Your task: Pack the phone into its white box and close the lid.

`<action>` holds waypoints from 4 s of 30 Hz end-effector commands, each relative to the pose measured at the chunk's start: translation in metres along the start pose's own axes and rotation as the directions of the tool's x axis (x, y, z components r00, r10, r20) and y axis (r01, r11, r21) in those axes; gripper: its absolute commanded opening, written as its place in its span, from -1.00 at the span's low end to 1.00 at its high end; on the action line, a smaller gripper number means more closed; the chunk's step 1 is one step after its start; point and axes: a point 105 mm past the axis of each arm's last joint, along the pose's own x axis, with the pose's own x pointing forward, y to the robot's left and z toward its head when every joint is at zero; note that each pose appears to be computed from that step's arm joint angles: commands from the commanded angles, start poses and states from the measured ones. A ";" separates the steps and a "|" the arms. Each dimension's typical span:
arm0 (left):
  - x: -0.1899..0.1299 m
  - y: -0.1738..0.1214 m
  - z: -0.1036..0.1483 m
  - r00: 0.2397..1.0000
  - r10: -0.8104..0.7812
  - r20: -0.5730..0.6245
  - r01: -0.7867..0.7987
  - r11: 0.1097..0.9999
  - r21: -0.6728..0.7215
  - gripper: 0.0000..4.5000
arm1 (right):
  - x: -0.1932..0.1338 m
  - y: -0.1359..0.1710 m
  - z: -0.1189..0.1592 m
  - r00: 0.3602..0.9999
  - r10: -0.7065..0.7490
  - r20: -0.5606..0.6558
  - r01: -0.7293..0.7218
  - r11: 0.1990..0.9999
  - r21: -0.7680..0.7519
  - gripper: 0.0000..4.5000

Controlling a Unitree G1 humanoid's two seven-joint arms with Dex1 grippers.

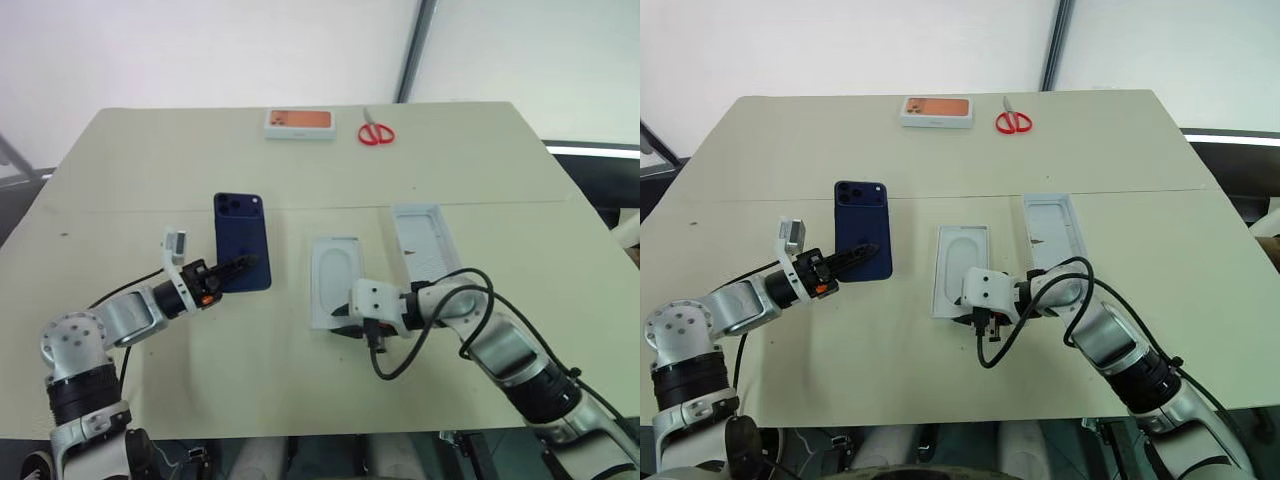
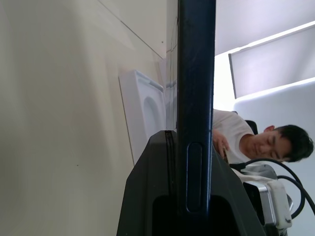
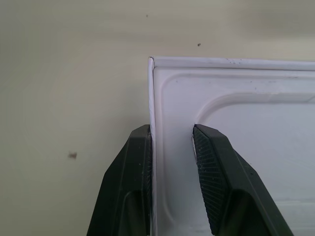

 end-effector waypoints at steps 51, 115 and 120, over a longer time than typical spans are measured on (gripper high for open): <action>0.054 -0.022 -0.074 0.966 -0.145 -0.215 0.113 0.982 -0.154 -0.57 | -0.108 -0.023 -0.002 0.935 -0.274 0.224 0.273 0.961 0.038 1.00; 0.020 0.021 -0.019 0.930 0.329 -0.163 -0.182 0.798 0.574 -0.93 | -0.056 -0.045 -0.020 0.952 -0.291 0.095 0.295 0.955 -0.024 -0.96; 0.031 0.030 -0.037 0.929 0.327 -0.176 -0.096 0.670 0.737 -0.99 | -0.046 -0.048 -0.023 0.950 -0.303 0.077 0.307 0.950 -0.050 -1.00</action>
